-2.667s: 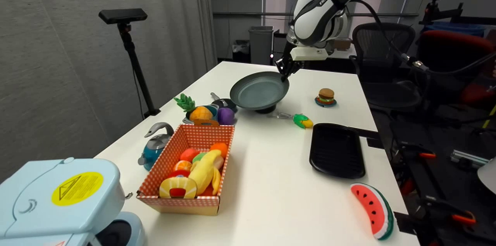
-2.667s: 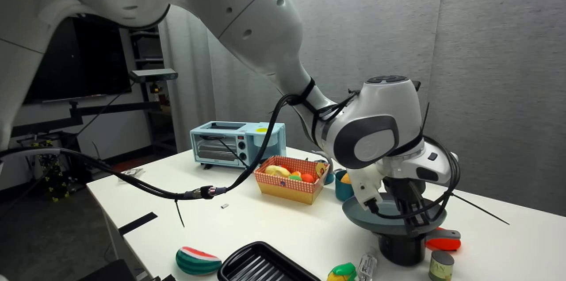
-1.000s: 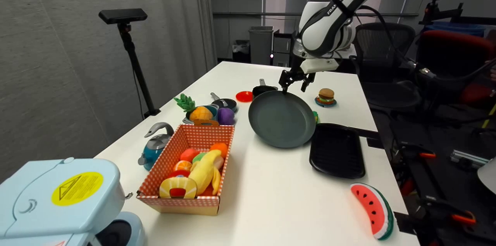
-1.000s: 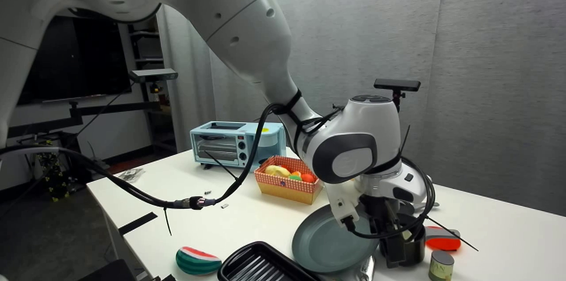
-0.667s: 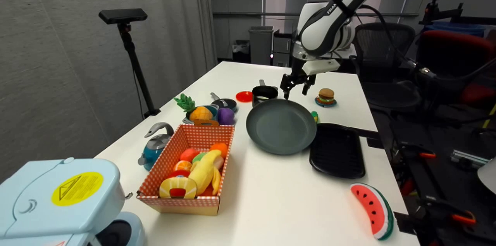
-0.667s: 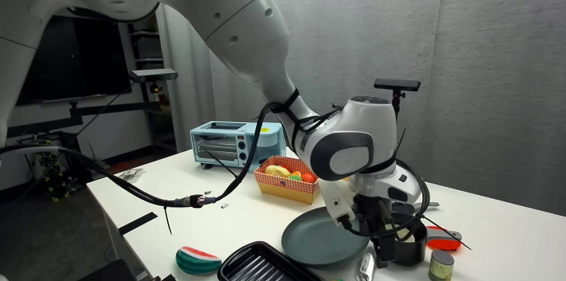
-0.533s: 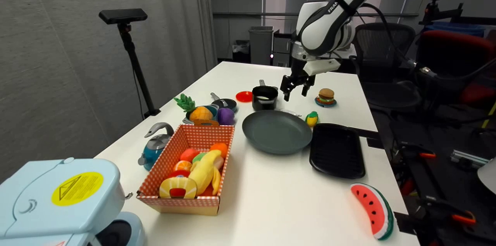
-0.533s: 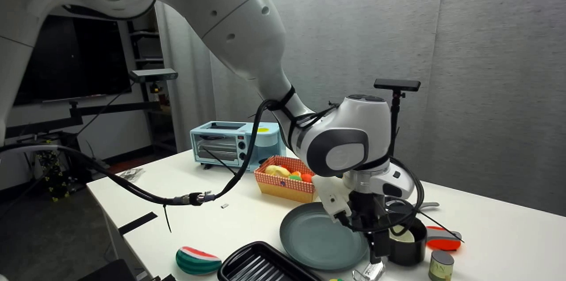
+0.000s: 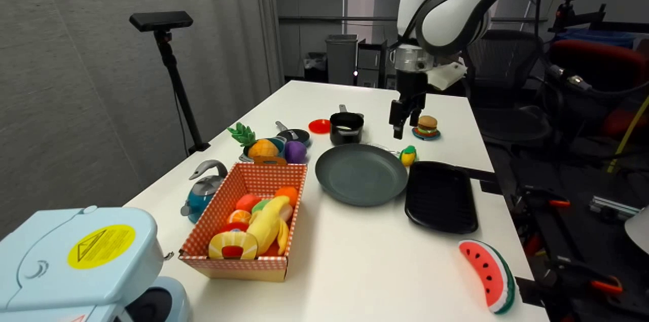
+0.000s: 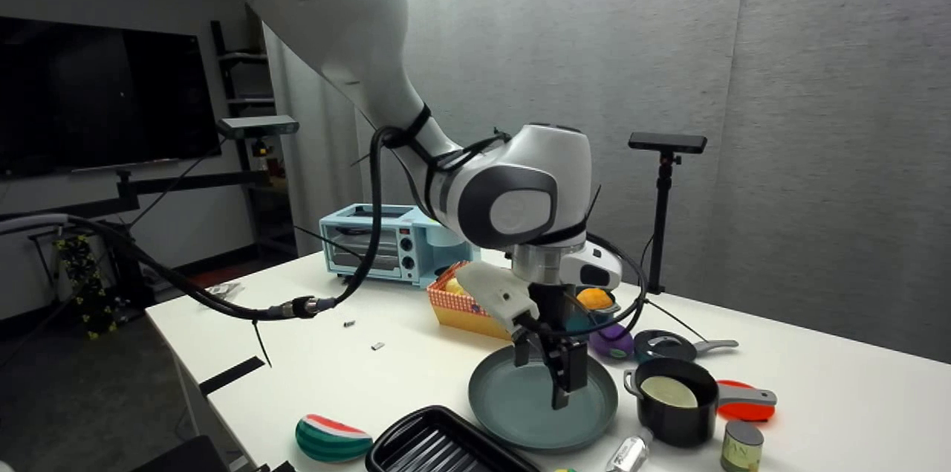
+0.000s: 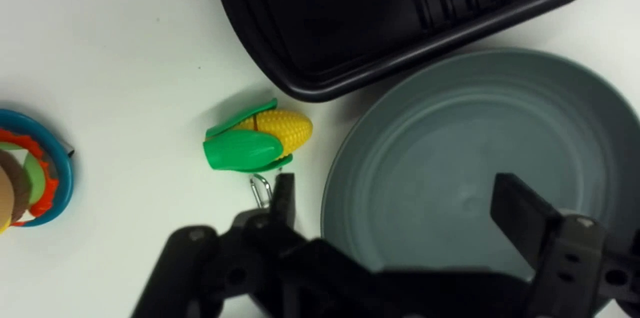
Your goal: Put the white bowl in the black pot then place the plate over the pot
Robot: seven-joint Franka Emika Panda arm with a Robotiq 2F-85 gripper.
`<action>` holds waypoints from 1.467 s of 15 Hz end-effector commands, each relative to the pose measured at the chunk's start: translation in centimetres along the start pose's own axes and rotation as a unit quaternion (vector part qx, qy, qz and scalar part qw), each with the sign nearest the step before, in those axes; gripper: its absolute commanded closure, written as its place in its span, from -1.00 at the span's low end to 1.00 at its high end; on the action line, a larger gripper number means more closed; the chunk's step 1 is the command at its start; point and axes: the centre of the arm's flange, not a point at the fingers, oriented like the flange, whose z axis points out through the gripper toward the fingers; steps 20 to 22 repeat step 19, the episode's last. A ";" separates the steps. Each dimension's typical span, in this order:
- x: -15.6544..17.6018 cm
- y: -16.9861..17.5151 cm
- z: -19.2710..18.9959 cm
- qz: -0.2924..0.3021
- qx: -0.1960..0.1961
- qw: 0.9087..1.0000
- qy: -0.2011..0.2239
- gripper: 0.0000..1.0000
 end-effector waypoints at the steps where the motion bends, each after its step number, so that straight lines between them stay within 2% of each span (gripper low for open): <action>1: -6.0 -0.2 -5.5 -0.074 -0.007 0.997 -0.021 -1.00; 5: -10.7 0.1 -10.7 -0.127 0.002 0.991 -0.048 -1.00; 8: -14.6 0.7 -14.2 -0.140 0.012 0.988 -0.057 -1.00; 13: -20.4 1.3 -16.7 -0.142 0.010 0.988 -0.054 -1.00; 14: -16.3 0.6 -15.3 -0.139 0.015 0.988 -0.067 -1.00; 17: -18.2 0.8 -15.8 -0.141 0.018 0.988 -0.059 -1.00; 22: -18.5 0.8 -15.7 -0.142 0.019 0.988 -0.059 -1.00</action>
